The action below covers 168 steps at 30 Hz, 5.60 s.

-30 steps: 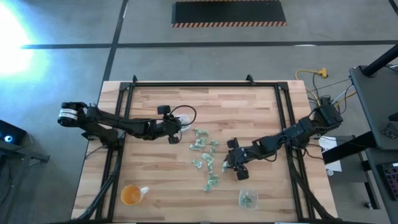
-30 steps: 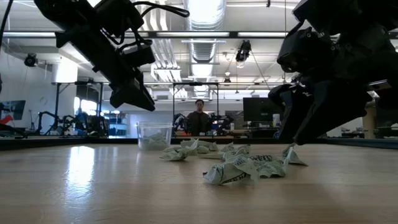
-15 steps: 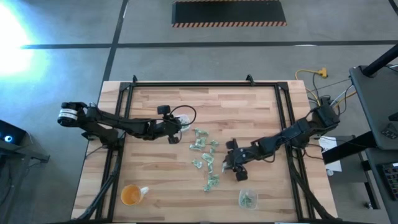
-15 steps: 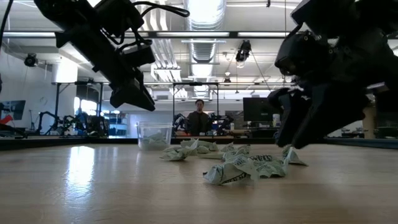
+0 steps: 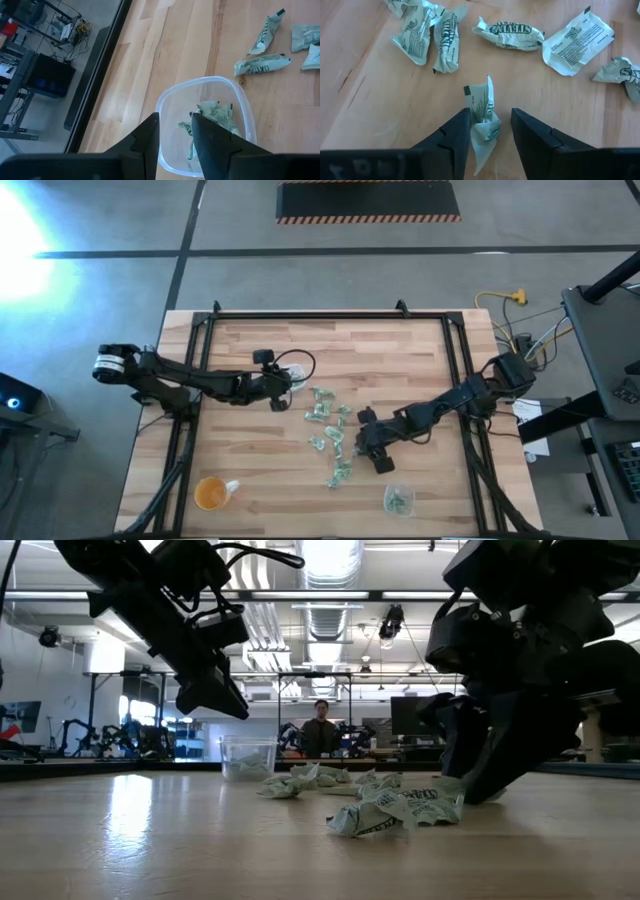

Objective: Pick and place Stevia / Truvia into bins
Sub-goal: Put the stevia packet into the bottom transparent container, then put the stevia packet into the top transparent container

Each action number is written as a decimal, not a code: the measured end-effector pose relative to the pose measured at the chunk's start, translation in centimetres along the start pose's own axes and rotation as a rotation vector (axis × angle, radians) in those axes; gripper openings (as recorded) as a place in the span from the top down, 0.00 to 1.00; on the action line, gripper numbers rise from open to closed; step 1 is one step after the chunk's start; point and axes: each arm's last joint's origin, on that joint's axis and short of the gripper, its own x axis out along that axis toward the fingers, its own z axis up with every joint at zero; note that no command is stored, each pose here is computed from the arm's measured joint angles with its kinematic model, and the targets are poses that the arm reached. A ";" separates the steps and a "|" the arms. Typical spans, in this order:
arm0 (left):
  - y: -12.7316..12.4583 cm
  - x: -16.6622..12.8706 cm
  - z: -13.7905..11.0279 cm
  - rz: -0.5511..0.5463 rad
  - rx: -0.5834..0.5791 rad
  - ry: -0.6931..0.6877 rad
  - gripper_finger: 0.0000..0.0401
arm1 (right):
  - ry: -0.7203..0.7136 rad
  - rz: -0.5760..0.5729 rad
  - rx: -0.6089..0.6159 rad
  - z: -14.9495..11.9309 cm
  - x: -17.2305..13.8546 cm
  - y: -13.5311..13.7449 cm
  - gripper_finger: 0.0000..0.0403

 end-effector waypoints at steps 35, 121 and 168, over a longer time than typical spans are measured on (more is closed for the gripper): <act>0.0 0.0 0.0 0.000 0.000 -0.001 0.75 | -0.128 0.085 -0.083 1.9 -6.6 3.5 0.93; -5.9 -4.5 3.8 -0.700 0.059 -0.382 0.75 | -0.223 -0.186 -0.223 -0.4 -11.3 11.4 0.84; -13.1 2.7 4.1 -0.789 0.116 -0.098 0.57 | -0.213 -0.185 -0.198 -0.9 -11.1 11.3 0.86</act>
